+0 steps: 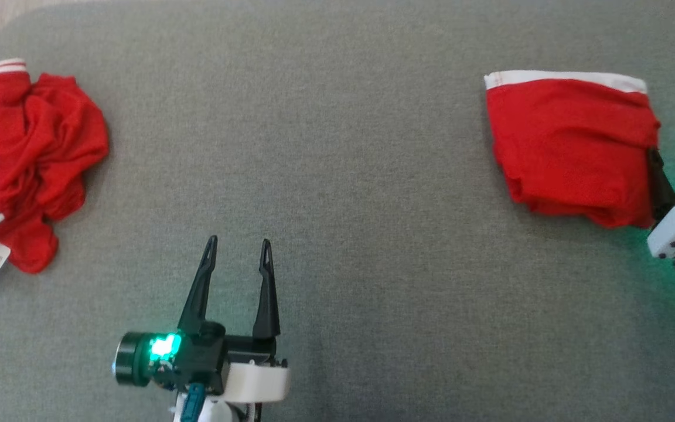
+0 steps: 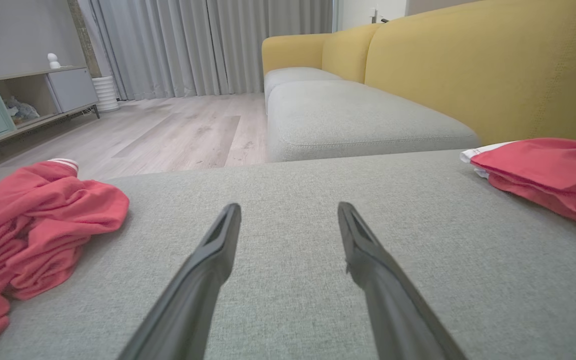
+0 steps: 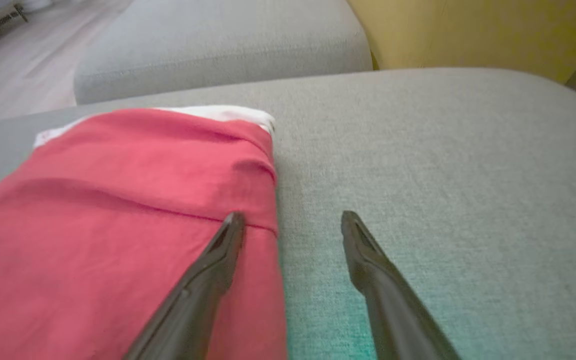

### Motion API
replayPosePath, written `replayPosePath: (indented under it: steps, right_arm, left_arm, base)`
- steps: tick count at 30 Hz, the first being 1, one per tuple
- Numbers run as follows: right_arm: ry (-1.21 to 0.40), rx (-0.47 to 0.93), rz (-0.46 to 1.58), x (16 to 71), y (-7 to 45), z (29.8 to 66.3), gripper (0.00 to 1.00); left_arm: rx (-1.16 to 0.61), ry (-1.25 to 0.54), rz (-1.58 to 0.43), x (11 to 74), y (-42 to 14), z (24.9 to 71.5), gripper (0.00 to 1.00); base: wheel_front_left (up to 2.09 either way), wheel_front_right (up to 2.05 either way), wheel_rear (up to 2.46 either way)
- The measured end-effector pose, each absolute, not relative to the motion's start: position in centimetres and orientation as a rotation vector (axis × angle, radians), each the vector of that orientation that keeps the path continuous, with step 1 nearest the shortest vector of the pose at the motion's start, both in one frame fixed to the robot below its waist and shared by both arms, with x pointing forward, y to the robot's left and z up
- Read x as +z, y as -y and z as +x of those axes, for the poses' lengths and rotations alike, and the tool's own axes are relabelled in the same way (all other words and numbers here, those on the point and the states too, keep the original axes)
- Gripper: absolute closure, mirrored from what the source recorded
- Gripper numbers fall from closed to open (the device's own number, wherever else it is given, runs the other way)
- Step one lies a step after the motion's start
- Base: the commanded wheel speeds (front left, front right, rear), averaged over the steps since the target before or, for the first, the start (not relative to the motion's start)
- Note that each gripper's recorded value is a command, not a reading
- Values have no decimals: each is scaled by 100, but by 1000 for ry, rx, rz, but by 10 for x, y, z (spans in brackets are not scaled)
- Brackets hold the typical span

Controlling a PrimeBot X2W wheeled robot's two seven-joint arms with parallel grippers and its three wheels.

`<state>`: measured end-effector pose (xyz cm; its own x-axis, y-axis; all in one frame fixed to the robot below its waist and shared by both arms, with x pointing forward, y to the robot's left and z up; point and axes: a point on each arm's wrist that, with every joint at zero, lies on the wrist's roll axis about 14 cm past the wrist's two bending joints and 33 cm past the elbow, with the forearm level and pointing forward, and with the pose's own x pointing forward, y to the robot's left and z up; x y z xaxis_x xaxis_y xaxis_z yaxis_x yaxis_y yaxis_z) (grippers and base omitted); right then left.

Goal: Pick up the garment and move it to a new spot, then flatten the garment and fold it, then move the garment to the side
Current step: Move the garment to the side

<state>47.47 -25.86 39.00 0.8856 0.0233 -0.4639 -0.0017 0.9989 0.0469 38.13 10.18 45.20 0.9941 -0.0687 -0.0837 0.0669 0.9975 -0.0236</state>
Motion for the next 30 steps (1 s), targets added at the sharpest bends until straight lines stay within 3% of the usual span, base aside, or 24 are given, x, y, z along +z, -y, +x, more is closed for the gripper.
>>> replayPosePath:
  steps: [3,4,5,7,14,23,30]
  right_arm:
    - [-523,10,66,380,258,477,0]
    - [-563,28,74,371,251,479,16]
    - [-577,37,73,367,248,479,61]
    - [-587,46,81,365,244,480,100]
    - [-594,37,57,372,262,481,100]
    - [-608,-164,-177,404,394,480,100]
    - [-617,-285,-308,422,458,487,100]
  left_arm:
    - [-67,-89,-19,450,-102,385,0]
    - [-64,-91,-18,448,-103,389,0]
    - [-64,-94,-17,447,-103,391,0]
    - [-67,-99,-15,444,-101,393,0]
    - [-111,-115,-28,436,-87,400,0]
    - [-215,-105,-42,424,-54,433,0]
    - [-262,-118,-65,406,-35,457,0]
  base:
    - [0,0,0]
    - [0,0,0]
    - [0,0,0]
    - [0,0,0]
    - [0,0,0]
    - [0,0,0]
    - [0,0,0]
